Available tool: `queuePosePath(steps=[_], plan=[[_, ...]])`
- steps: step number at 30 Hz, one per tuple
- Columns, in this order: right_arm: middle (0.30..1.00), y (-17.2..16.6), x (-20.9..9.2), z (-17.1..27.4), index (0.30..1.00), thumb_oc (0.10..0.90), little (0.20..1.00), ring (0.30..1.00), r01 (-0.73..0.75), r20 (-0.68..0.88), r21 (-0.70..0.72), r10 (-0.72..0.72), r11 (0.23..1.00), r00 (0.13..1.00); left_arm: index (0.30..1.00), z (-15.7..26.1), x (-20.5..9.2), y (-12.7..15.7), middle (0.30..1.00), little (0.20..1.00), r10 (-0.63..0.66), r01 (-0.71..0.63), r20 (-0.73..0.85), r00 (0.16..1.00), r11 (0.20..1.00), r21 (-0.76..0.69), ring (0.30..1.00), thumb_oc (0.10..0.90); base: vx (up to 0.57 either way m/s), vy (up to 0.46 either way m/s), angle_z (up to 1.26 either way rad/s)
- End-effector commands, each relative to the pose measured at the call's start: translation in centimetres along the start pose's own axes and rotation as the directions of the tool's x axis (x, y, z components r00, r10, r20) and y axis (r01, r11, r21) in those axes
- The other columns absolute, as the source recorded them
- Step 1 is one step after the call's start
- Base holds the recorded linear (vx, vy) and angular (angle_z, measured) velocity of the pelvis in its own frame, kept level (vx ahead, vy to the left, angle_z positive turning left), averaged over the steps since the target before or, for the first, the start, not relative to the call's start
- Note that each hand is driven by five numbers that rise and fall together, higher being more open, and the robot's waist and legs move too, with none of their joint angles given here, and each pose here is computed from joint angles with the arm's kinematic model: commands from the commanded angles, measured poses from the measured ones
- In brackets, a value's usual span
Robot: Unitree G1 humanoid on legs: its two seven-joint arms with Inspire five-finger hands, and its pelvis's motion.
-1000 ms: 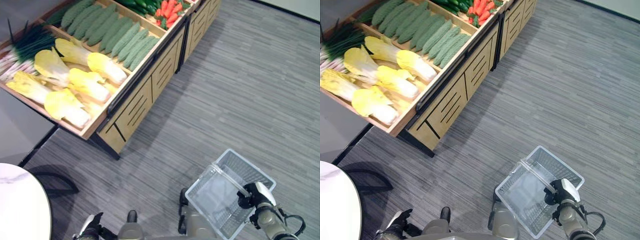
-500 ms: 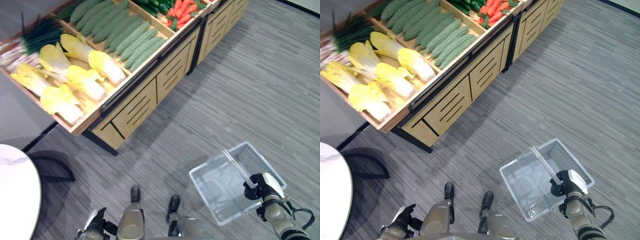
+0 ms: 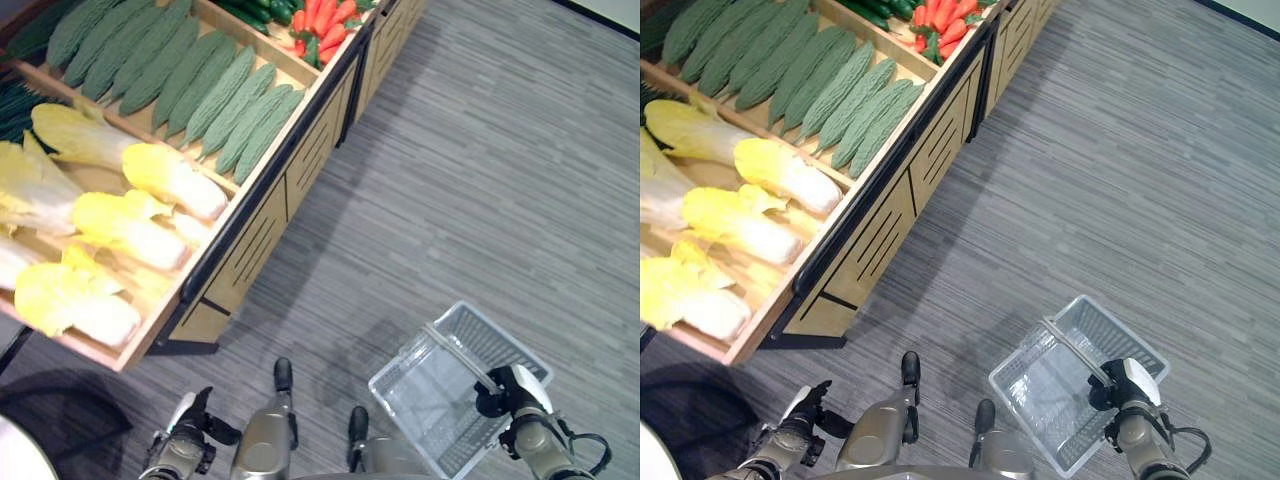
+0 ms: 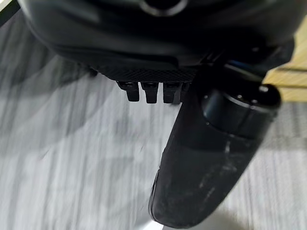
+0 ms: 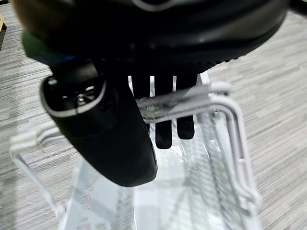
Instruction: Get the vegetables into the basket
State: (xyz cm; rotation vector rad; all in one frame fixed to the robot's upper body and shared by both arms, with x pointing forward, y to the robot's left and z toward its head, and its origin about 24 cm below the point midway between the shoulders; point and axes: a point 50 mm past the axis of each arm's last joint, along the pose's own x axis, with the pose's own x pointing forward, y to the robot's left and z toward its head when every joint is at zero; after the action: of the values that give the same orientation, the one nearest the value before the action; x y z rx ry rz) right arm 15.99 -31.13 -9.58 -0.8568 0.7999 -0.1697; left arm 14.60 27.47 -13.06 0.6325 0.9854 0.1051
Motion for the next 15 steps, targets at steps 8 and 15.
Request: queuePosePath(steps=[8, 15], plan=[[0.3, -4.7, 1.4, 2.3, 0.3, 0.4, 0.3, 0.3, 0.155, 0.095, -0.01, -0.154, 0.988, 0.984, 1.0, -0.9, -0.1, 1.2, 1.0, 1.0, 0.046, -0.046, -0.015, 0.999, 0.999, 0.011, 1.0, 0.9, 0.18, 0.025, 0.21], [0.3, -4.0, 0.9, -1.1, 0.3, 0.4, 0.3, 0.3, 0.114, -0.047, -0.013, -0.114, 0.993, 0.992, 1.0, -1.1, 0.0, 1.1, 1.0, 1.0, 0.05, -0.052, -0.048, 0.998, 0.998, -0.029, 1.0, 0.9, 0.31, -0.277, 1.24]])
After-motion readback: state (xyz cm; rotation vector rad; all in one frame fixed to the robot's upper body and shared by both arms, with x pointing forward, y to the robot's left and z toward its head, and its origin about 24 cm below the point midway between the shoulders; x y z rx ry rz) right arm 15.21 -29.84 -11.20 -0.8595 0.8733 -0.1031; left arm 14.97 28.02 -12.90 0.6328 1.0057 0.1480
